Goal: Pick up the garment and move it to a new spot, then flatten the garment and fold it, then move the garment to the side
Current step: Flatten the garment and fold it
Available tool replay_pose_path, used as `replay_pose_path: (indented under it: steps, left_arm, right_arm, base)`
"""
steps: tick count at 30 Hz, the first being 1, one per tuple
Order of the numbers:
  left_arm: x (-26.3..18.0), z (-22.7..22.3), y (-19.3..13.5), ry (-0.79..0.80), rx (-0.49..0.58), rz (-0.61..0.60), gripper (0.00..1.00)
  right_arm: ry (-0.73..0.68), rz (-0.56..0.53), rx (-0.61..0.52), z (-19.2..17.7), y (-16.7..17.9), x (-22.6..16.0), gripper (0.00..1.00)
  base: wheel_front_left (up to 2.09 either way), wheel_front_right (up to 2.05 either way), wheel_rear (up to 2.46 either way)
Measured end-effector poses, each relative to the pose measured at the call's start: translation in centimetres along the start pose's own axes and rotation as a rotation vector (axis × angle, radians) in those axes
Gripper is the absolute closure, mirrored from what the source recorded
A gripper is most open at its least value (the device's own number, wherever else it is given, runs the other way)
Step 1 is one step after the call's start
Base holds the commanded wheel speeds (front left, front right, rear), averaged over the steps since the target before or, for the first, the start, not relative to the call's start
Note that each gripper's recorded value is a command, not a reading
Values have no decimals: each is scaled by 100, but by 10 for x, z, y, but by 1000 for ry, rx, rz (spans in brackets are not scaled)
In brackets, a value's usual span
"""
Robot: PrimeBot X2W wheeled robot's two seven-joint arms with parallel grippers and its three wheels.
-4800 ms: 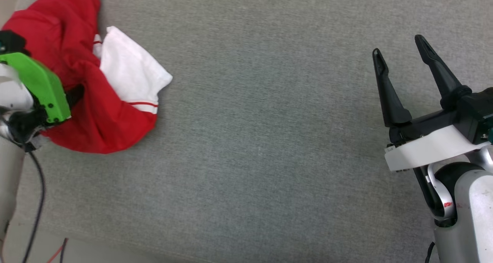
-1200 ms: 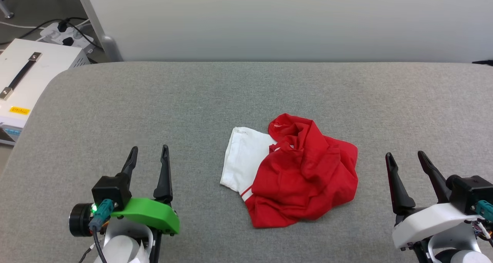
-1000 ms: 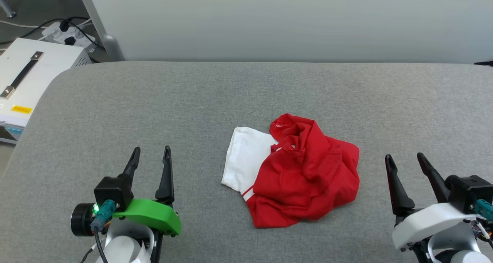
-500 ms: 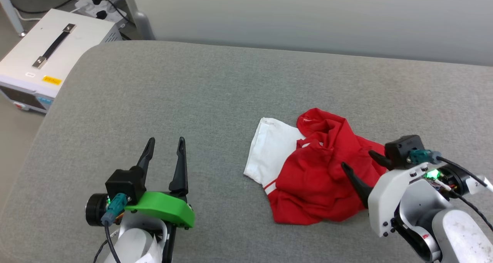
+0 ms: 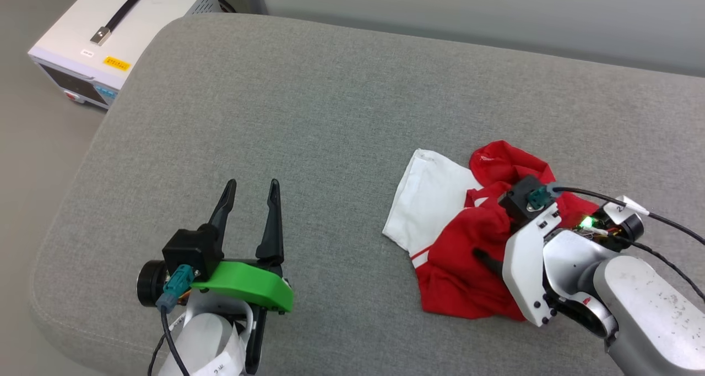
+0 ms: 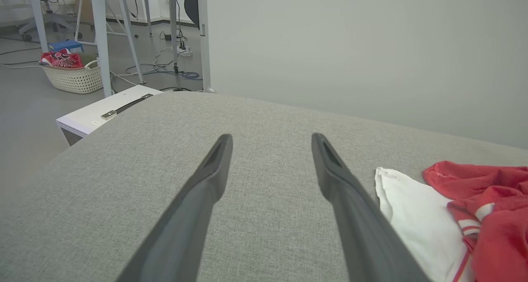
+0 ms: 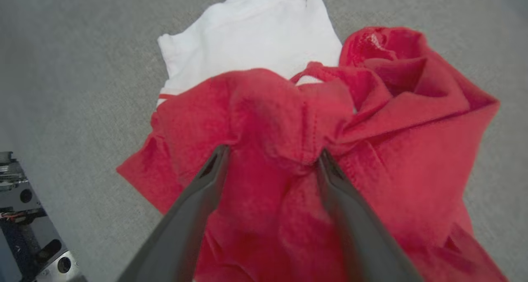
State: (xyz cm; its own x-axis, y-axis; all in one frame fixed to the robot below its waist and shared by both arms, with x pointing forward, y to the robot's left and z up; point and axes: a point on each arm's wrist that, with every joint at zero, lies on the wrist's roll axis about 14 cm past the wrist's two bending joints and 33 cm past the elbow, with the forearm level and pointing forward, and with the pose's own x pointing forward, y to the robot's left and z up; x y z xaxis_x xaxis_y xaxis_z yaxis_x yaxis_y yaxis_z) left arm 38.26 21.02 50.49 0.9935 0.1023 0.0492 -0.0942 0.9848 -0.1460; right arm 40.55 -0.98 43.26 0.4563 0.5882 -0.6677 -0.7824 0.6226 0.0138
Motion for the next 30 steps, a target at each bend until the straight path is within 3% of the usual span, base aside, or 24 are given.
replay_pose_path:
  steps: [1, 5, 10, 18, 25, 30]
  left_arm:
    - [0, -1, 1, 2, -1, 4, 0]
    - [1, -4, 5, 9, -6, 17, 0]
    - [3, -4, 4, 7, -3, 14, 0]
    - [7, -5, -5, 2, -13, -15, 0]
    - [9, -15, -13, 28, -30, -38, 0]
    - [10, -20, -14, 44, -35, -42, 0]
  right_arm:
    - [23, 15, 3, -5, 2, 3, 100]
    - [33, 39, 11, -6, 1, 7, 100]
    - [-88, -18, -1, 25, -22, -4, 100]
    - [-248, -271, 83, 61, -114, -51, 100]
    - [-248, -508, 321, 14, -201, -90, 100]
    - [-151, -610, 525, -69, -219, -100, 100]
  base:
    - [0, 0, 0]
    - [0, 0, 0]
    - [0, 0, 0]
    - [0, 0, 0]
    - [0, 0, 0]
    - [0, 0, 0]
